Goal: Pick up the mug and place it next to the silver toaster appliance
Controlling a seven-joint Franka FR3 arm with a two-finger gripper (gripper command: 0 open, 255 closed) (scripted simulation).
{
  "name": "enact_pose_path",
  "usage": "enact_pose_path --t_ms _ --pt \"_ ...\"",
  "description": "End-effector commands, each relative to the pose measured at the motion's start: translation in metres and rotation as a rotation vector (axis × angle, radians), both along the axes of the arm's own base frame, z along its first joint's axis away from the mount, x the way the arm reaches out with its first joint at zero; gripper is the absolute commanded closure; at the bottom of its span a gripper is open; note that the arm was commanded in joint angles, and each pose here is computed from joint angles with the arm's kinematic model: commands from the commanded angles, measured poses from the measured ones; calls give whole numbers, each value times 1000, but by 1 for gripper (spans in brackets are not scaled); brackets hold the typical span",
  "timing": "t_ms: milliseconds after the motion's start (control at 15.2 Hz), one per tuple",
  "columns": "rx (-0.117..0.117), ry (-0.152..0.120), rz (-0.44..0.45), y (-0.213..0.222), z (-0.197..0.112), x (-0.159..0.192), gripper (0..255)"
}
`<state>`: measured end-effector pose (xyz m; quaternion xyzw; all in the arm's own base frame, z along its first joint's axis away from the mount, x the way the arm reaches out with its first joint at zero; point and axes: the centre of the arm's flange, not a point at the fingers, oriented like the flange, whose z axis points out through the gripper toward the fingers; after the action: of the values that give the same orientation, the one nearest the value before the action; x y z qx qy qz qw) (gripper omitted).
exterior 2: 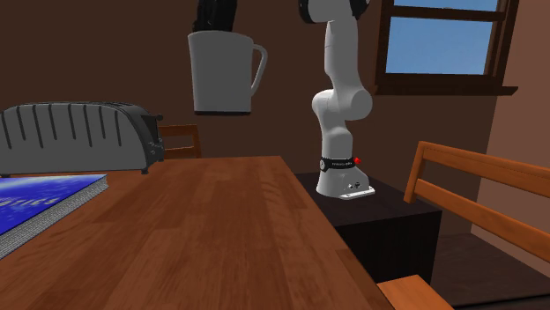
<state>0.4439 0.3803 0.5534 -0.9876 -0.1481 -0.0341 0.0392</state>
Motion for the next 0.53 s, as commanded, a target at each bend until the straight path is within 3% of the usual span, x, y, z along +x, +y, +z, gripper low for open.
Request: enact_pose_path --t_ms 0,462 --pt "0 0 0 1 10 0 255" --pt "0 0 0 1 47 0 255"
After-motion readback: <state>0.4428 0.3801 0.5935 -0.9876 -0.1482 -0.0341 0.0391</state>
